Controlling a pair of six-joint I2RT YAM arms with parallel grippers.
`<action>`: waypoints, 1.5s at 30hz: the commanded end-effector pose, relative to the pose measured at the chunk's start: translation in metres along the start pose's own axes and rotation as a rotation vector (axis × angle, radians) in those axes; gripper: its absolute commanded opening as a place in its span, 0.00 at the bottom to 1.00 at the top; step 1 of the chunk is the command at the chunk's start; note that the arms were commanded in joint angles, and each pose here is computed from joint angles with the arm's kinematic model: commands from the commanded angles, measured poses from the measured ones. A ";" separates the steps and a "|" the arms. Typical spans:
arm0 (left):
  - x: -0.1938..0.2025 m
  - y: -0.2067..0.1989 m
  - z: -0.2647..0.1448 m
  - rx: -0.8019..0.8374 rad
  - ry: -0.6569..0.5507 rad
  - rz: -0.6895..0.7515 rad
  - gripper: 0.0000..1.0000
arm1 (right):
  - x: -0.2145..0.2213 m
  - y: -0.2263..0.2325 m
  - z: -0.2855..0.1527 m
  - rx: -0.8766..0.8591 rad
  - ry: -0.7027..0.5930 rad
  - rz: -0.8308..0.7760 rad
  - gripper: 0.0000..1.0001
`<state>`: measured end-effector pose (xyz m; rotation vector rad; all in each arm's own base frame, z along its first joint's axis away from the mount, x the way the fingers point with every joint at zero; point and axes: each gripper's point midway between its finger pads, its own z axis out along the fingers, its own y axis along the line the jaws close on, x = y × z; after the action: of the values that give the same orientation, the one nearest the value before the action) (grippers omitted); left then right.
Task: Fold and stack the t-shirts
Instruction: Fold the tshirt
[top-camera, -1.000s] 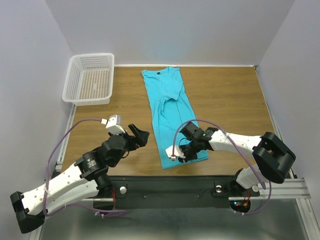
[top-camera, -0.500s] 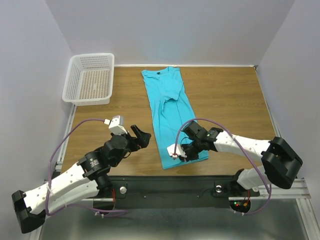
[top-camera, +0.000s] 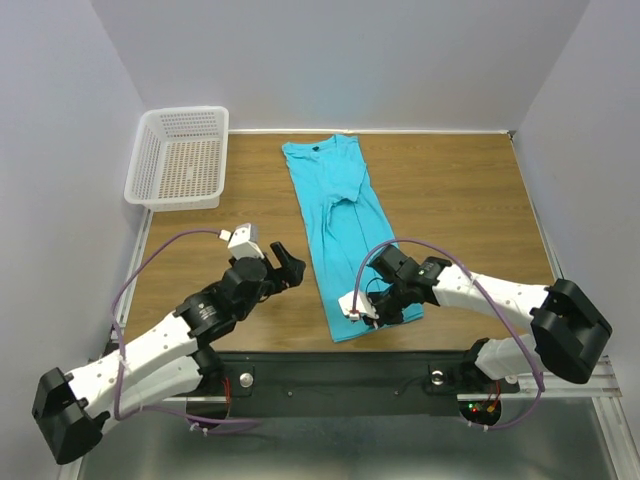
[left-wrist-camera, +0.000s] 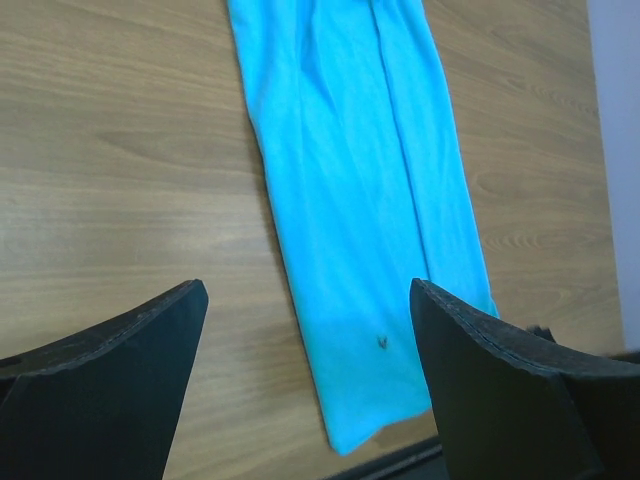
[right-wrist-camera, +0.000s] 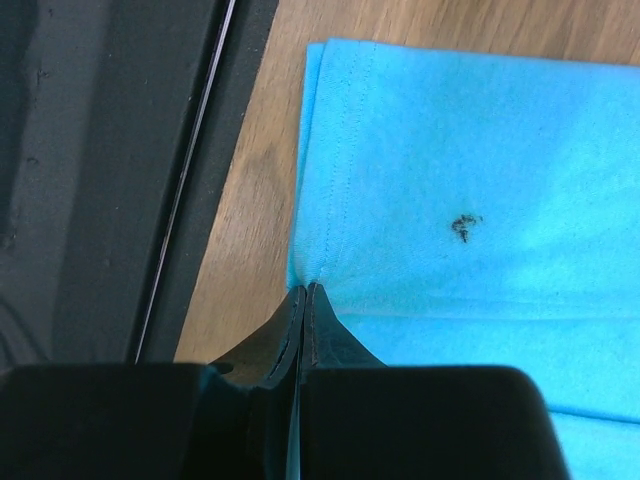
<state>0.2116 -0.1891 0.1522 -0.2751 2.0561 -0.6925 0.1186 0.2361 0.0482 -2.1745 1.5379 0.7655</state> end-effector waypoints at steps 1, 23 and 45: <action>-0.032 -0.021 0.026 0.054 -0.052 0.003 0.92 | -0.002 0.009 0.003 -0.036 -0.010 0.028 0.01; 0.018 -0.027 0.022 0.266 0.199 0.101 0.85 | 0.000 -0.009 -0.037 0.128 0.034 0.064 0.55; 0.169 -0.059 -0.027 0.274 0.711 0.289 0.80 | 0.106 0.011 -0.074 0.199 0.133 0.203 0.58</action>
<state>0.0868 -0.2781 0.0562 0.3345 2.6669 -1.0038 0.1537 0.1066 0.0358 -1.9208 1.9030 0.4600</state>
